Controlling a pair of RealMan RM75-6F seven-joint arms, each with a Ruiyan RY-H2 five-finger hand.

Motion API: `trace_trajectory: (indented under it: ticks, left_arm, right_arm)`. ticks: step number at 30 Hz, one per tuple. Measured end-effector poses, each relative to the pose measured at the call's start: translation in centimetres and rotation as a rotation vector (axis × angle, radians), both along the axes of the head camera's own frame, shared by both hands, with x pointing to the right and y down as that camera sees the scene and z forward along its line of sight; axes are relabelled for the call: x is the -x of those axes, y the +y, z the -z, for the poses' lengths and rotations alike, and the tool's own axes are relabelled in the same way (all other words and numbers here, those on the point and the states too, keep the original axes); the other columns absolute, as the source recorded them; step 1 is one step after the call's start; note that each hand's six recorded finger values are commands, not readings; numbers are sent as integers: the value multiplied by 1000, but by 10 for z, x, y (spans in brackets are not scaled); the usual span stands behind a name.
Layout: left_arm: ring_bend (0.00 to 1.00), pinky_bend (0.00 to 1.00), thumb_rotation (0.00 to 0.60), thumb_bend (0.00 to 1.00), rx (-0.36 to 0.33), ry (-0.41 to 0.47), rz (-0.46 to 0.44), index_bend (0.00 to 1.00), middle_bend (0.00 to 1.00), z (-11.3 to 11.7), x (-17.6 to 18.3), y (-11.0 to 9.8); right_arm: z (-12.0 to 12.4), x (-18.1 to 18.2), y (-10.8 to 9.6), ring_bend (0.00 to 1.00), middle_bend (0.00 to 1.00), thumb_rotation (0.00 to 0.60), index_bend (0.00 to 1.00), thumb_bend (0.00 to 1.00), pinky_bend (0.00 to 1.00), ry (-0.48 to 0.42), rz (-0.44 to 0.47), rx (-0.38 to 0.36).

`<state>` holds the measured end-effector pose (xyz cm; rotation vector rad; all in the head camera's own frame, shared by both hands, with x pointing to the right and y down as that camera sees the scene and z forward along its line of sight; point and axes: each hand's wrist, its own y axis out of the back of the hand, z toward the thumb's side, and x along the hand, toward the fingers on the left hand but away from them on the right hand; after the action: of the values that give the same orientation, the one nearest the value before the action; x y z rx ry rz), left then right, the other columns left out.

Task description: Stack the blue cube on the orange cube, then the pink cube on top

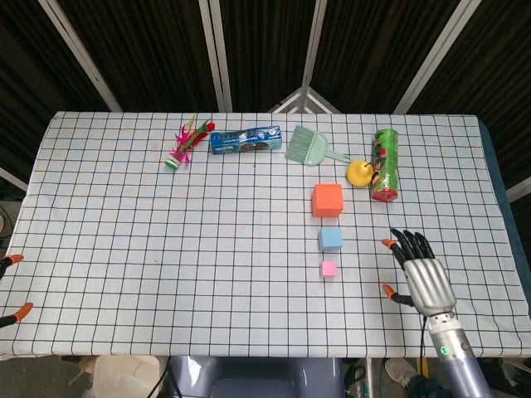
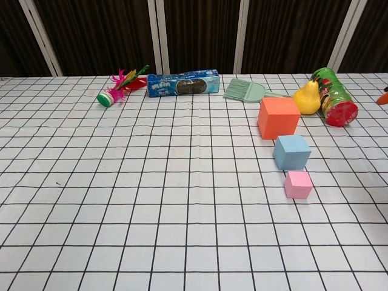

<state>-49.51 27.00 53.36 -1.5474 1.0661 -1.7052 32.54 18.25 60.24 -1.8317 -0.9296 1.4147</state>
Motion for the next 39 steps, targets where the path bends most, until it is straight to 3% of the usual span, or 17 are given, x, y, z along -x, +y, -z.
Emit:
trace_trajectory:
  ticks: [6,15,24,39]
  left_arm:
    - [0,18,600,206,5,-10,7,216,7,-2,1,-1]
    - [0,18,600,206,17,-22,17,216,7,-6,3,-3]
    - [0,18,600,206,24,-24,27,216,7,-8,6,-4]
    - [0,18,600,206,22,-24,40,216,7,-8,10,-6]
  right_arm:
    - [-23,22,-32,19,87,600,245,292,0,19,13,59]
    - [-60,46,-64,18,87,600,265,292,0,90,19,139]
    - [-86,72,-76,19,87,600,265,292,0,115,20,188]
    - [-101,93,-70,18,87,600,322,293,0,130,45,214]
